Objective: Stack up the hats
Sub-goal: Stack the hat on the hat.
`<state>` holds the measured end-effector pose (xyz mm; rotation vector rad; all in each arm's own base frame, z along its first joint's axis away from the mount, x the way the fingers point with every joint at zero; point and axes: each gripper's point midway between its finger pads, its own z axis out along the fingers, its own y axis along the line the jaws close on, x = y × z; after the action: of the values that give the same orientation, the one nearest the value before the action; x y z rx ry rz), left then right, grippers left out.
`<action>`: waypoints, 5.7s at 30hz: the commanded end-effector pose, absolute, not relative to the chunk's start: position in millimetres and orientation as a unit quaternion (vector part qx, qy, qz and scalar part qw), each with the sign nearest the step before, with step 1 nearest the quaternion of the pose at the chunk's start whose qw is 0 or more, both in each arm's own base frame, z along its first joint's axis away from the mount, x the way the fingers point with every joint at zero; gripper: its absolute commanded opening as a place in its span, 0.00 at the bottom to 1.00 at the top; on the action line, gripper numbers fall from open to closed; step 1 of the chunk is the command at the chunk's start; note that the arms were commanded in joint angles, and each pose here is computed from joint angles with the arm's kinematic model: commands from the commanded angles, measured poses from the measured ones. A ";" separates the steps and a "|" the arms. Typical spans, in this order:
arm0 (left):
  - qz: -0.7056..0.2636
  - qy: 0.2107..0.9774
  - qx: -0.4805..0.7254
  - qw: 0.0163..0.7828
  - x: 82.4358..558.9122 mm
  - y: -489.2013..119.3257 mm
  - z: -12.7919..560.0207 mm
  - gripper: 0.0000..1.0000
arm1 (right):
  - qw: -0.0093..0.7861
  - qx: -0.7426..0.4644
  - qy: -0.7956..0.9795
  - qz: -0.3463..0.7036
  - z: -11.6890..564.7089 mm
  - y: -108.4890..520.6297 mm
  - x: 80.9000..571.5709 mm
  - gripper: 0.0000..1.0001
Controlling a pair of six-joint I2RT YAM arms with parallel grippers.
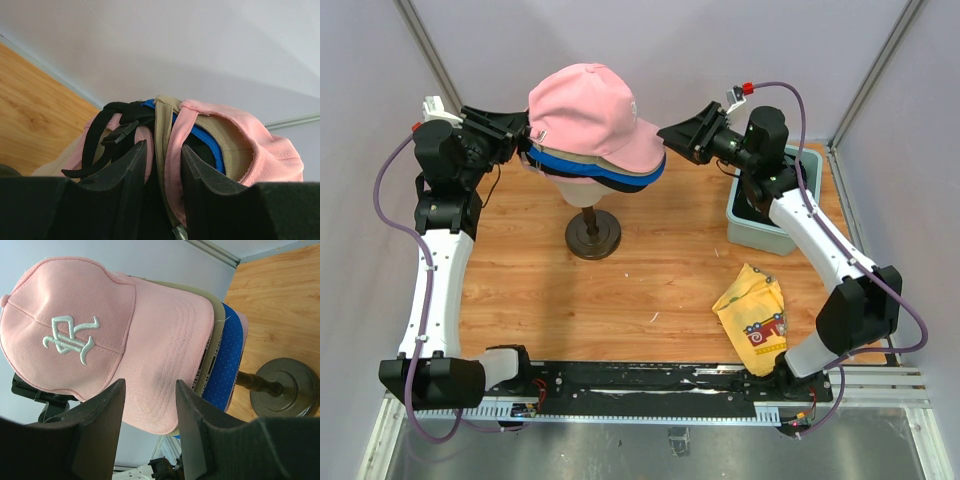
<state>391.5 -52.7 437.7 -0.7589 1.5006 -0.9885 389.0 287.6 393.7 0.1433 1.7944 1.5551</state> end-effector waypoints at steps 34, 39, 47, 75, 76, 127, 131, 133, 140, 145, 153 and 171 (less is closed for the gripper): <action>-0.408 0.661 -0.328 0.538 394.8 -53.4 410.2 0.38 | 0.410 0.064 0.716 0.562 380.6 270.6 396.5 0.46; -0.408 0.661 -0.328 0.538 394.6 -53.5 410.4 0.38 | 0.406 0.062 0.711 0.571 383.1 273.3 395.7 0.46; -0.411 0.659 -0.328 0.538 394.7 -53.9 411.3 0.38 | 0.405 0.049 0.702 0.583 396.1 280.9 391.1 0.46; -0.416 0.658 -0.326 0.537 393.4 -55.3 413.5 0.37 | 0.388 0.053 0.621 0.679 435.5 301.5 363.0 0.46; -0.416 0.657 -0.327 0.537 393.4 -55.3 414.0 0.37 | 0.384 0.055 0.616 0.686 436.3 301.8 362.1 0.46; -0.396 0.640 -0.324 0.574 387.6 -44.9 440.9 0.36 | 0.295 0.076 0.478 0.824 470.7 320.0 359.4 0.01; -0.385 0.621 -0.331 0.597 381.1 -36.8 462.2 0.36 | 0.284 0.066 0.462 0.837 488.1 320.0 357.0 0.01; -0.379 0.610 -0.335 0.610 376.9 -32.2 472.7 0.33 | 0.279 0.063 0.455 0.843 495.0 319.5 357.9 0.01; -0.355 0.576 -0.346 0.650 359.6 -16.2 502.0 0.26 | 0.265 0.047 0.436 0.859 515.9 322.5 359.8 0.01; -0.355 0.573 -0.340 0.656 359.5 -16.4 510.1 0.25 | 0.256 0.043 0.431 0.864 523.1 325.4 362.5 0.01; -0.351 0.594 -0.334 0.642 367.7 -20.1 494.4 0.34 | 0.226 0.041 0.418 0.879 530.3 328.3 362.2 0.01; -0.374 0.633 -0.296 0.610 378.8 -37.3 466.3 0.46 | 0.198 0.040 0.408 0.890 527.3 331.7 358.6 0.01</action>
<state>376.9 -33.3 468.5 -0.7283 1.4472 -0.8431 375.9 336.4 505.5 0.2088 1.2398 2.4378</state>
